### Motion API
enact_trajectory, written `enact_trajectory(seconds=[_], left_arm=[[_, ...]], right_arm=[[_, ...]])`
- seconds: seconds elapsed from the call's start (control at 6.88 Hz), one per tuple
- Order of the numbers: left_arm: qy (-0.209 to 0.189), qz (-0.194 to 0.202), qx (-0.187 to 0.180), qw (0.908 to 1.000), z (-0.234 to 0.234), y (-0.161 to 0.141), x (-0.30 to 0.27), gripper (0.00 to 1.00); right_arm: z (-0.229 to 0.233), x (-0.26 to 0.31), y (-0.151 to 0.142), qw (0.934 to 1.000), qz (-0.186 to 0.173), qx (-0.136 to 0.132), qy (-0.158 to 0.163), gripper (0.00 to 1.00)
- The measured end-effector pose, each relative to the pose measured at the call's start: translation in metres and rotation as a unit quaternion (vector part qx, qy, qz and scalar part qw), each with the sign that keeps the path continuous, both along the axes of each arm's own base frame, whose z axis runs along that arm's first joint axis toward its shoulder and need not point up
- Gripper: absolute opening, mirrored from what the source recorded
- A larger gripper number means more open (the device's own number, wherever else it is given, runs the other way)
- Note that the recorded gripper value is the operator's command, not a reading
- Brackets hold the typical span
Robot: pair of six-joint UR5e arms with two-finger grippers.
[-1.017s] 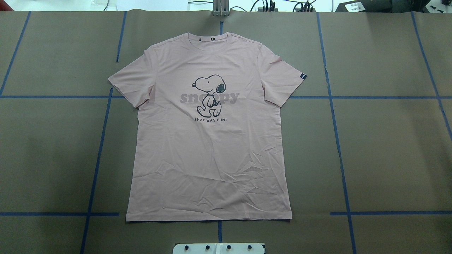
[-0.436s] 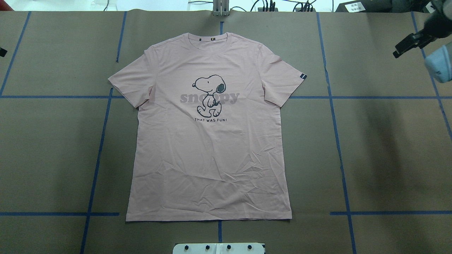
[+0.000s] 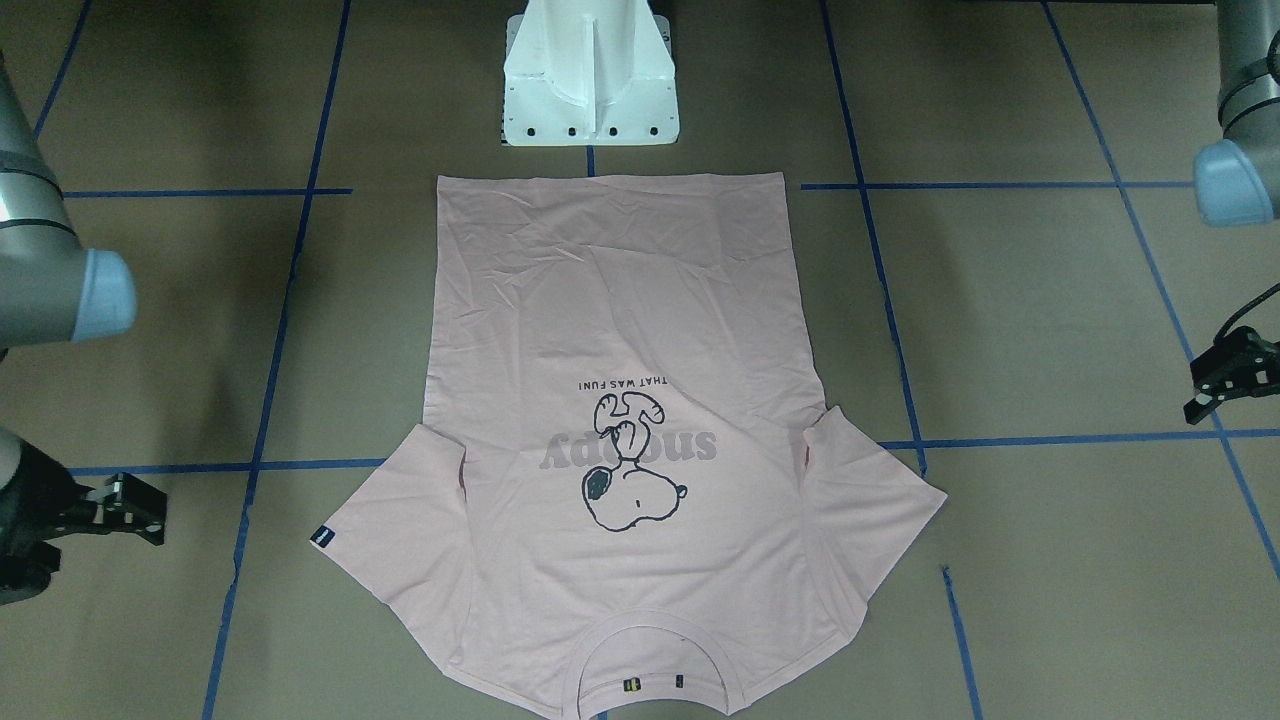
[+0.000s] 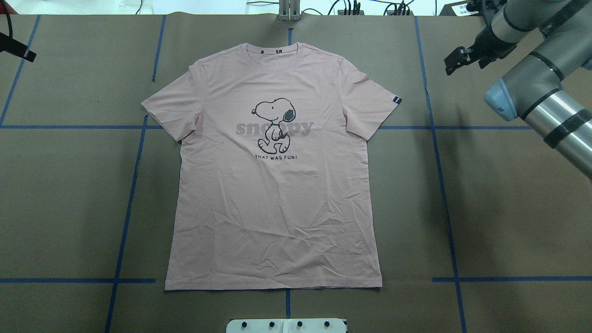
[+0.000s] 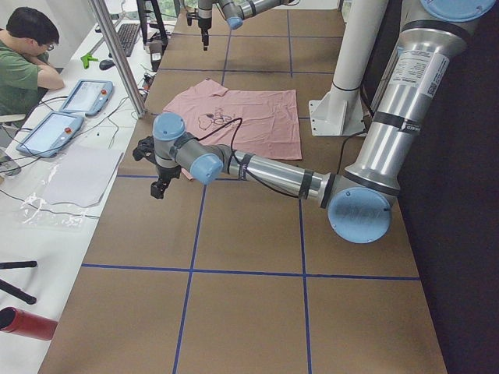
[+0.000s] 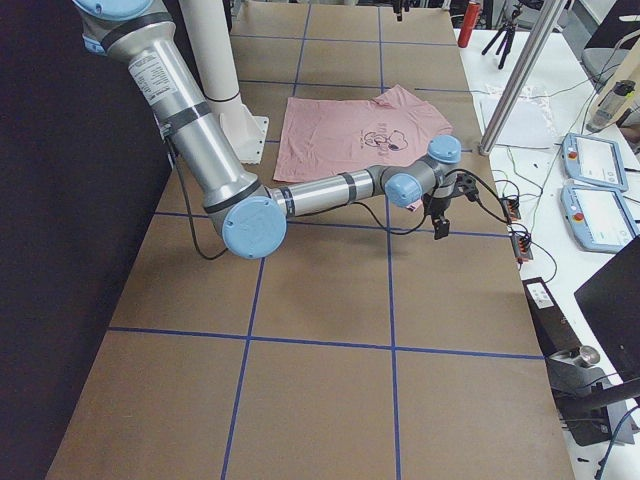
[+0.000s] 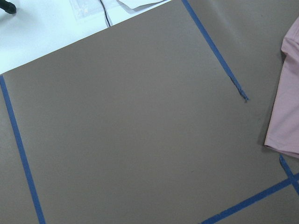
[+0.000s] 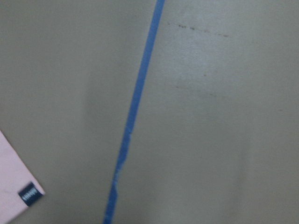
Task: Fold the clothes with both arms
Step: 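Move the right gripper over the shirt's shoulder near the collar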
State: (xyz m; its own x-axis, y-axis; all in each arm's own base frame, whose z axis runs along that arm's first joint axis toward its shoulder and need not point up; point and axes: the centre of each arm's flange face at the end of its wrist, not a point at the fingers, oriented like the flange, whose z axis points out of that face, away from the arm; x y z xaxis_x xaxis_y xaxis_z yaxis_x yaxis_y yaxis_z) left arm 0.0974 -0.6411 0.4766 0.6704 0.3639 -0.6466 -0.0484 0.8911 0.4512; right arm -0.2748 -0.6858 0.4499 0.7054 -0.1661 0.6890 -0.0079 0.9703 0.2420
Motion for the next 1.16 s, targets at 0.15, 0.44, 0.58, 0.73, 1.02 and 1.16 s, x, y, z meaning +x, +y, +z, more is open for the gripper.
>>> enact_trajectory(seconds=[0.15,0.44,0.58,0.73,1.02,1.16], left_arm=[[0.009,-0.012,-0.017,0.9997,-0.004,-0.005,0.008,1.00],[0.017,-0.032,-0.020,0.9992,-0.012,-0.009,0.016,1.00],[0.018,-0.044,-0.009,0.9988,-0.012,-0.008,0.016,1.00],[0.020,-0.051,-0.003,0.9985,-0.012,-0.008,0.016,1.00],[0.022,-0.054,0.000,0.9983,-0.012,-0.007,0.017,1.00],[0.023,-0.054,0.000,0.9983,-0.012,-0.007,0.017,1.00]], right_arm=[[-0.011,-0.031,0.003,0.9994,0.019,-0.022,-0.020,1.00],[-0.028,-0.087,-0.002,0.9980,0.022,-0.051,-0.030,1.00],[-0.032,-0.104,-0.004,0.9977,0.020,-0.058,-0.029,1.00],[-0.032,-0.117,-0.003,0.9977,0.017,-0.061,-0.025,0.98],[-0.028,-0.135,0.001,0.9978,0.012,-0.063,-0.015,0.94],[-0.027,-0.140,0.003,0.9979,0.009,-0.063,-0.013,0.93]])
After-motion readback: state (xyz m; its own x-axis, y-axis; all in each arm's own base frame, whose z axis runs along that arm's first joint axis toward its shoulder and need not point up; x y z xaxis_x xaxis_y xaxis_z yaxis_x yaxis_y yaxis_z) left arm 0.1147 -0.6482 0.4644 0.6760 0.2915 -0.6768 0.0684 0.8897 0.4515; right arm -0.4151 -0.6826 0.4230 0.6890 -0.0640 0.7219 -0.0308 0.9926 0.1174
